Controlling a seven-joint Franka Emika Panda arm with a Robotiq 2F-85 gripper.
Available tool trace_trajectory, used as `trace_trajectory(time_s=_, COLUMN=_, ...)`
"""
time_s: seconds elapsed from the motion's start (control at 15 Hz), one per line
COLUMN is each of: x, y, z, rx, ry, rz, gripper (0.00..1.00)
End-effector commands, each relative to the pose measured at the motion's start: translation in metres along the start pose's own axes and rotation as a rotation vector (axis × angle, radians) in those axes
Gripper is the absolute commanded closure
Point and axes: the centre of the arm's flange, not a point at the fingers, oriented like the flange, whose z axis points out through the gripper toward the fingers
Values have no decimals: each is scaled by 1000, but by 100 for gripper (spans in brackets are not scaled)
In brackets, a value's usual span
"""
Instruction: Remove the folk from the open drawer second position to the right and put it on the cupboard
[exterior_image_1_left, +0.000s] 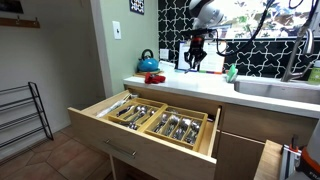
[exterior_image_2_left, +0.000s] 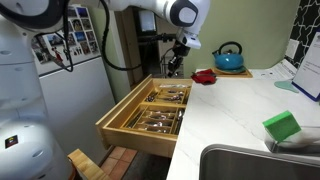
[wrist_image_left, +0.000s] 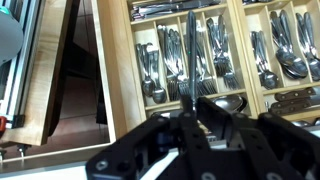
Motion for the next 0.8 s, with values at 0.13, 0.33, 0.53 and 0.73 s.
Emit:
trace_trajectory(time_s=0.13, x=76, y=-91, z=-15, rx=47, ry=-88, rz=203, gripper=96)
trace_trajectory(time_s=0.33, x=119, y=-120, z=-9, rx=115, ry=-107, rz=315, gripper=96)
trace_trajectory(time_s=0.53, x=151, y=-141, z=0, rx=152, ry=-146, rz=423, gripper=96)
trace_trajectory(time_s=0.73, x=176, y=-152, z=14, rx=165, ry=-210, rz=533, gripper=96)
